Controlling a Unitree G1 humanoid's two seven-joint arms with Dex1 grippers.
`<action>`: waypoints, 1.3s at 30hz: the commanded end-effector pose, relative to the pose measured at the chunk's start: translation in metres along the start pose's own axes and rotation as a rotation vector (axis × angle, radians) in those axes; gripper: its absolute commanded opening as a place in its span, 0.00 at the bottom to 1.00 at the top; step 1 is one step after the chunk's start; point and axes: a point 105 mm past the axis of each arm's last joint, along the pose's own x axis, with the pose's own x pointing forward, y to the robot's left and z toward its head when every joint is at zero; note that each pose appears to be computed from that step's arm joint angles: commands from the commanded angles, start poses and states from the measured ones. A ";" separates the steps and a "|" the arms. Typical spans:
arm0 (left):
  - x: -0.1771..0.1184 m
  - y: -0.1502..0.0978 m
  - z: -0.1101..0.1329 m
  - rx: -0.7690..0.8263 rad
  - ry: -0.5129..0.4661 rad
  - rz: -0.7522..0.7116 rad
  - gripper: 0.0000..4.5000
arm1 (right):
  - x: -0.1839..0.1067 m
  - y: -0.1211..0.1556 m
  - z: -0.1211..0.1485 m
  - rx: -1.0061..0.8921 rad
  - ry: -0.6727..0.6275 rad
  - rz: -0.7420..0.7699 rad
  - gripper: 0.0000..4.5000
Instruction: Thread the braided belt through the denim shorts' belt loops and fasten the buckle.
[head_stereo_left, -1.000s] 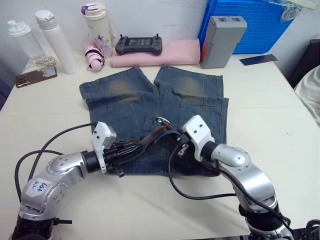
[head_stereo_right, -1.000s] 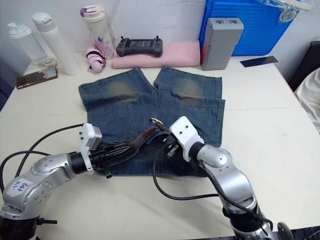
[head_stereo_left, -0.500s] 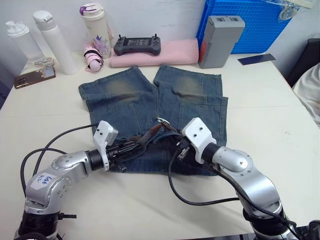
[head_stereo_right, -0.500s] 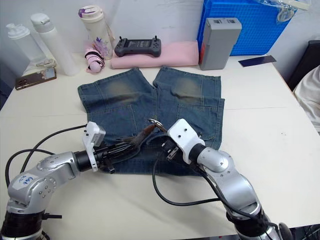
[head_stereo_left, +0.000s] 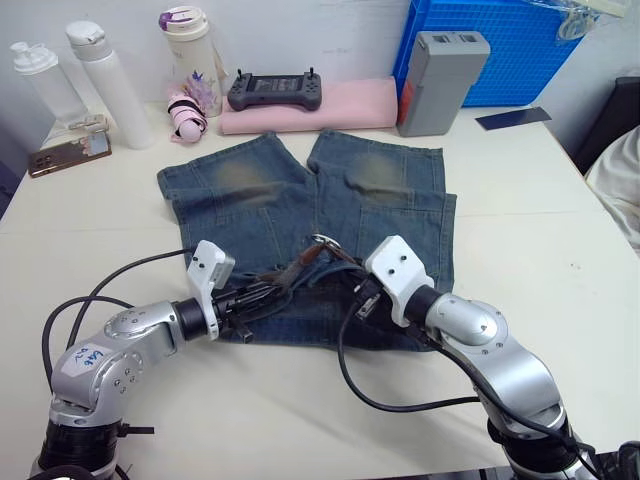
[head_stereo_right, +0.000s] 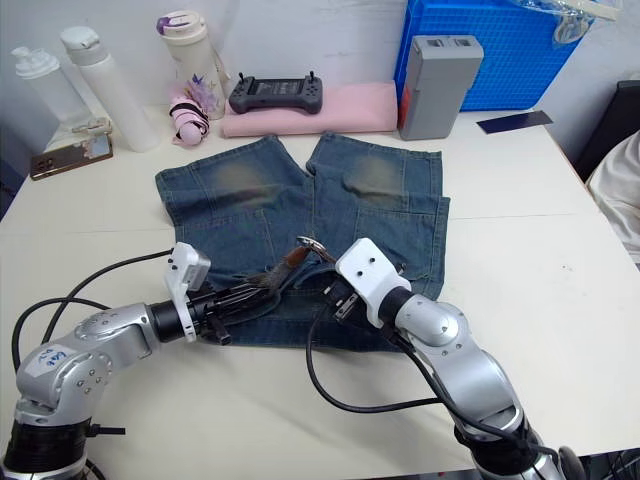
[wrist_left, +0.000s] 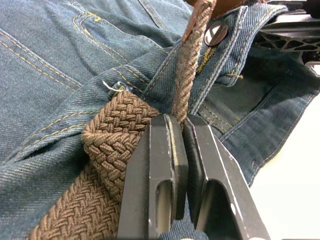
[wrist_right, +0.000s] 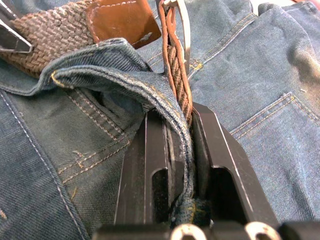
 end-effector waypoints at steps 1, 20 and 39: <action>-0.004 -0.004 0.005 0.025 -0.011 0.010 0.00 | -0.005 -0.004 0.011 -0.023 -0.038 -0.018 0.01; 0.003 -0.012 0.014 0.082 -0.005 0.008 0.00 | -0.006 0.004 0.014 -0.095 0.003 0.055 0.01; 0.000 -0.001 0.001 0.035 0.040 0.059 0.00 | -0.012 -0.004 0.024 -0.127 -0.034 0.032 0.01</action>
